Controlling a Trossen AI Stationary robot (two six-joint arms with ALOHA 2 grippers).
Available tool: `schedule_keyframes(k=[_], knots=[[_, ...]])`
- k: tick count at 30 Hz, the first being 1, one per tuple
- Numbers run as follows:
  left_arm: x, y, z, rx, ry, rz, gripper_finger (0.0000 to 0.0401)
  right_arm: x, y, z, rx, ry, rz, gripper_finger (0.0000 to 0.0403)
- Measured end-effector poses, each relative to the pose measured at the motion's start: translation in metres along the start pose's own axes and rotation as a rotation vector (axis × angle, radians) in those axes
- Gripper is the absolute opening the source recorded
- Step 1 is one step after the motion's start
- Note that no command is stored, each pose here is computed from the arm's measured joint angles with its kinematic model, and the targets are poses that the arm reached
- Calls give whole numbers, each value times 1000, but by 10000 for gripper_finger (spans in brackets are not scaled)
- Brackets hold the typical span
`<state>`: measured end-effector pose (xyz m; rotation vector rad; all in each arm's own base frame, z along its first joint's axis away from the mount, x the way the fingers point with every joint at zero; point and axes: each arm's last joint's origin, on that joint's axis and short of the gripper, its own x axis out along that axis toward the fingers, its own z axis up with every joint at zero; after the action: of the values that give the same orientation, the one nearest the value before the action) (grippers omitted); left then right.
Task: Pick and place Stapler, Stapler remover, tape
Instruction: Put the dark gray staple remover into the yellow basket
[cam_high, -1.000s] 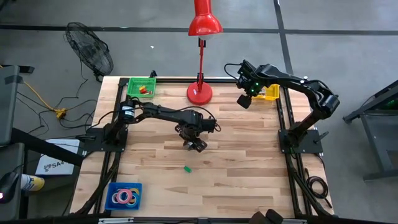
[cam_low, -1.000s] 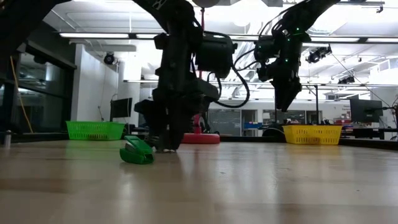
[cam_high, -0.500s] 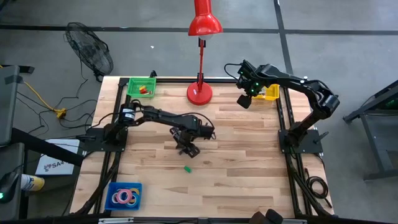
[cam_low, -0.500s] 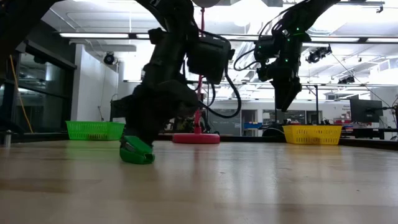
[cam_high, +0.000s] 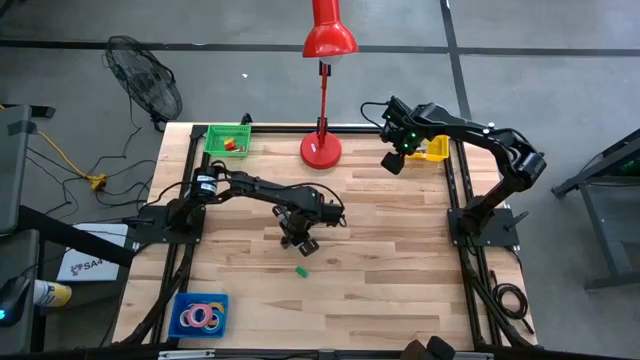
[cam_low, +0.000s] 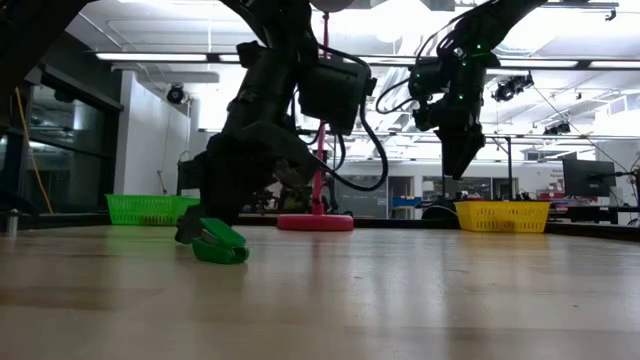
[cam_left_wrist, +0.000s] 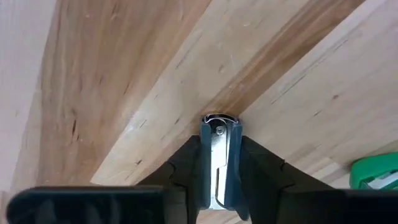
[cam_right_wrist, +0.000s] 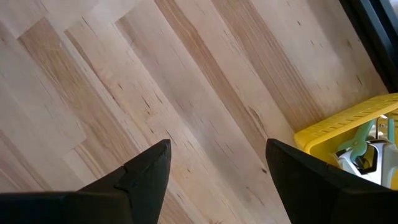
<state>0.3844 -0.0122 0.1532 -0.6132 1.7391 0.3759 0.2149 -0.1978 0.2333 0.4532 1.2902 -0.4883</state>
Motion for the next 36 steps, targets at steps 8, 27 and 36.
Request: schedule_keyframes(k=[8, 27, 36], knots=[[-3, -1, 2, 59, -23, -34, 78, 0, 0, 0, -32, -1, 11, 255], [-131, 35, -10, 105, -767, -8, 78, -21, 40, 5, -304, -224, 458, 255], [-183, 40, -27, 157, -1120, -1, 78, -66, 79, 6, -520, -532, 500, 255]])
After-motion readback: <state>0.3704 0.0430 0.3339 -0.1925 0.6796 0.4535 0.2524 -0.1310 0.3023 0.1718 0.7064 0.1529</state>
